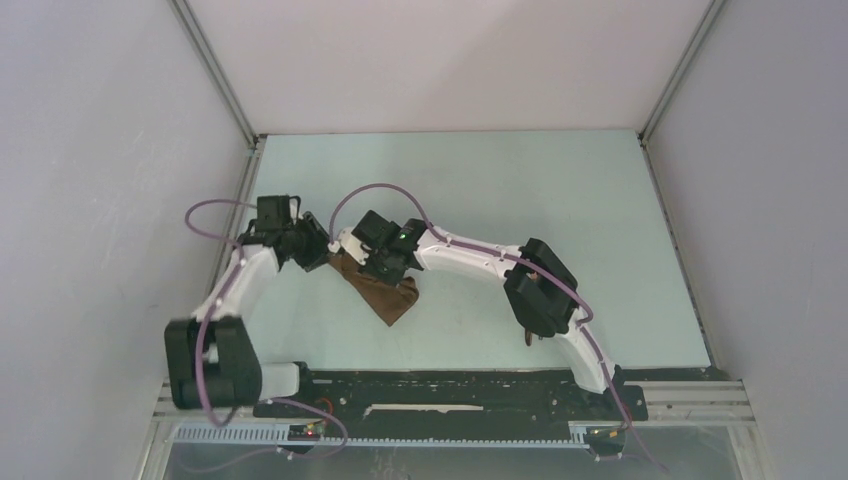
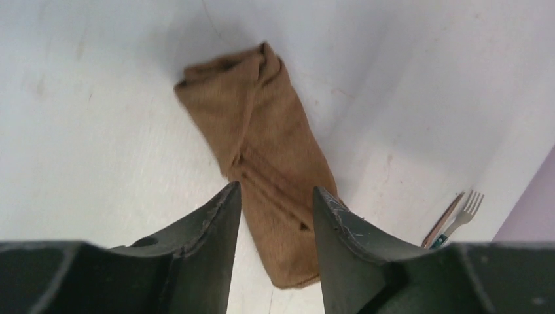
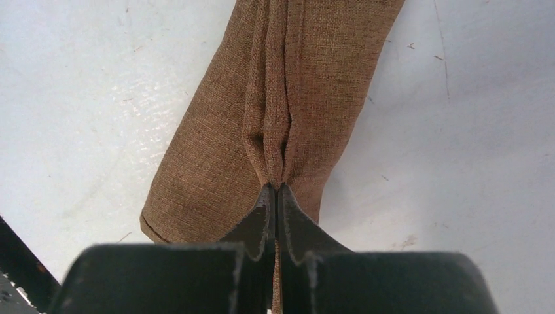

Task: Fold the napkin into a case and place the utensils inside
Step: Smooth out the smaller rectangle-folded napkin at the center of the board.

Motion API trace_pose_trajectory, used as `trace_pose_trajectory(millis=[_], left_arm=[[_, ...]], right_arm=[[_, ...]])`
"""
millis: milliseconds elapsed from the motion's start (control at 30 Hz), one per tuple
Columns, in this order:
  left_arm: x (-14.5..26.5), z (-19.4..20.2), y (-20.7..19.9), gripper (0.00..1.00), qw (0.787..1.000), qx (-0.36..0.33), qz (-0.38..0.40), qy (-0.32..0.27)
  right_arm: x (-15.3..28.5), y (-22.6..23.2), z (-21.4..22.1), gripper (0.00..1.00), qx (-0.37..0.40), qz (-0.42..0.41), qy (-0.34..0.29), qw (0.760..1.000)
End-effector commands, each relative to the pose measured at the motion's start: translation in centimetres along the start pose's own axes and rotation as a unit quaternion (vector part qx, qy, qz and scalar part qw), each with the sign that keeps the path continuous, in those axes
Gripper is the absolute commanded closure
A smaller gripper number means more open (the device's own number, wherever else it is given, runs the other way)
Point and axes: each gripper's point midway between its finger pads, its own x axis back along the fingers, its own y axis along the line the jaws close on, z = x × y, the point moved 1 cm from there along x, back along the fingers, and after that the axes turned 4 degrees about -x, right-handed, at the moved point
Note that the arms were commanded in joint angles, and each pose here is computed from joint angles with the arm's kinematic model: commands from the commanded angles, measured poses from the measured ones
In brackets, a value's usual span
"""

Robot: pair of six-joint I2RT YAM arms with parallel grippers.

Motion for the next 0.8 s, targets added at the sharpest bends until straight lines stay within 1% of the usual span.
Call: trace_pose_trajectory(millis=[0, 67, 167, 200, 233, 267, 300, 367, 467, 567, 767], left_arm=[[2.2, 4.7, 2.1, 0.5, 0.999, 0.044, -0.001, -0.007], [1.8, 7.4, 2.2, 0.51, 0.997, 0.066, 0.026, 0.008], [0.7, 10.3, 1.4, 0.6, 0.994, 0.083, 0.063, 0.024], [0.2, 11.2, 0.8, 0.65, 0.993, 0.086, 0.077, 0.031], [-0.2, 11.7, 0.2, 0.73, 0.992, 0.087, 0.085, 0.038], [-0.7, 12.1, -0.1, 0.78, 0.992, 0.084, 0.085, 0.049], [-1.3, 12.6, -0.2, 0.81, 0.992, 0.079, 0.075, 0.061], [-2.1, 13.2, -0.5, 0.85, 0.993, 0.069, 0.072, 0.068], [-3.0, 13.9, 0.1, 0.9, 0.993, 0.075, 0.063, 0.073], [-3.4, 14.3, 0.3, 0.92, 0.992, 0.077, 0.062, 0.079], [-3.8, 14.8, 0.4, 0.94, 0.992, 0.072, 0.055, 0.086]], right_arm=[[2.1, 0.2, -2.3, 1.0, -0.056, -0.016, -0.054, 0.997], [2.4, 0.1, -2.3, 1.0, -0.076, -0.02, -0.059, 0.995], [2.6, 0.3, -2.3, 1.0, -0.111, -0.035, -0.065, 0.991], [2.8, 0.3, -2.5, 1.0, -0.122, -0.04, -0.07, 0.989], [2.8, 0.4, -2.6, 1.0, -0.133, -0.044, -0.074, 0.987], [2.9, 0.5, -2.7, 1.0, -0.142, -0.046, -0.076, 0.986], [3.0, 0.4, -2.8, 1.0, -0.151, -0.048, -0.077, 0.984], [3.2, 0.5, -3.0, 1.0, -0.17, -0.052, -0.078, 0.981], [3.4, 0.6, -3.2, 1.0, -0.189, -0.055, -0.08, 0.977], [3.6, 1.2, -3.4, 1.0, -0.213, -0.068, -0.079, 0.972], [3.5, 2.6, -3.9, 1.0, -0.277, -0.1, -0.075, 0.953]])
